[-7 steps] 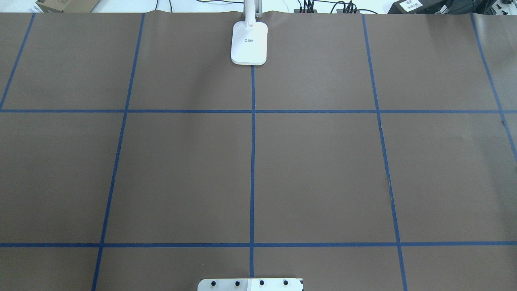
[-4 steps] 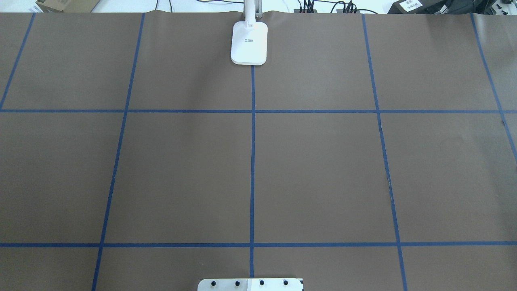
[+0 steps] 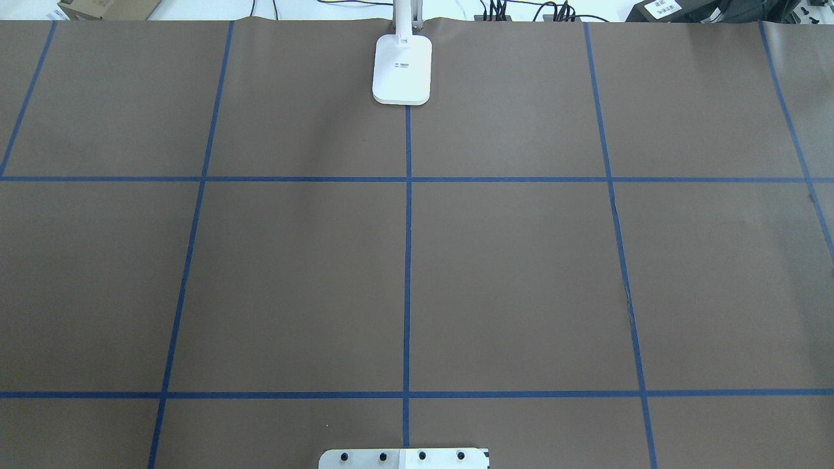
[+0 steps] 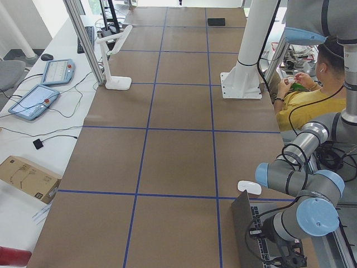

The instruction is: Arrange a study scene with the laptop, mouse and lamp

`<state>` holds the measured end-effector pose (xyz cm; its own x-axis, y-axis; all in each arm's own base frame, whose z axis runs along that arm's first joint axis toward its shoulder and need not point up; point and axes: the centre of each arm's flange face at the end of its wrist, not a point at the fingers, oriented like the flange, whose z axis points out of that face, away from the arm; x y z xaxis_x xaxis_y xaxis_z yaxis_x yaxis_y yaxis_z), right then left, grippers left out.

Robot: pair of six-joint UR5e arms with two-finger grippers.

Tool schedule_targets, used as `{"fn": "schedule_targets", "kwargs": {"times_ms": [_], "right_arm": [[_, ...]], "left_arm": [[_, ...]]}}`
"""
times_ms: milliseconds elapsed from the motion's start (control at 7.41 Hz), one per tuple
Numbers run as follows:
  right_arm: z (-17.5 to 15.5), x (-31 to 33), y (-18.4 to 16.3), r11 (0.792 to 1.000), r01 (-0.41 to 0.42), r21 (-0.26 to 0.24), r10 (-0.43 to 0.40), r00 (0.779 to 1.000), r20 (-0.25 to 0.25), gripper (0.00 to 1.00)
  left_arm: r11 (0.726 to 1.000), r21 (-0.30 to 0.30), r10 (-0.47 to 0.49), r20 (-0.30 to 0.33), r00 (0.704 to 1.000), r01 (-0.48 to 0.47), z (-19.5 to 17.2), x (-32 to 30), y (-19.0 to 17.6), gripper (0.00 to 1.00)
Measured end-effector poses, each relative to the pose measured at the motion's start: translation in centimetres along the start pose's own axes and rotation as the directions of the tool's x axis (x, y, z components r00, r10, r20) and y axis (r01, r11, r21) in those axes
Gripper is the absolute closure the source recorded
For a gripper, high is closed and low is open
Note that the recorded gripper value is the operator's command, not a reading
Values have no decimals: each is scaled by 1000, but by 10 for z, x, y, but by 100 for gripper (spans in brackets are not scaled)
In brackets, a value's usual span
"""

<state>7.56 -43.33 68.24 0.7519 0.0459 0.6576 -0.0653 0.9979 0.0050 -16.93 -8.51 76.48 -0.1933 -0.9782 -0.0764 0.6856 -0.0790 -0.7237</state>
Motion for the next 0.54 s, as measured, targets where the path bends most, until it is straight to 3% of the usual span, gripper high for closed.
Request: {"fn": "schedule_targets", "kwargs": {"times_ms": [540], "right_arm": [[0,-2,-1,1000,4,1,-4,1000,0,0]], "left_arm": [[999,1,33,-57,998,-33,-20,30,0,100]]}}
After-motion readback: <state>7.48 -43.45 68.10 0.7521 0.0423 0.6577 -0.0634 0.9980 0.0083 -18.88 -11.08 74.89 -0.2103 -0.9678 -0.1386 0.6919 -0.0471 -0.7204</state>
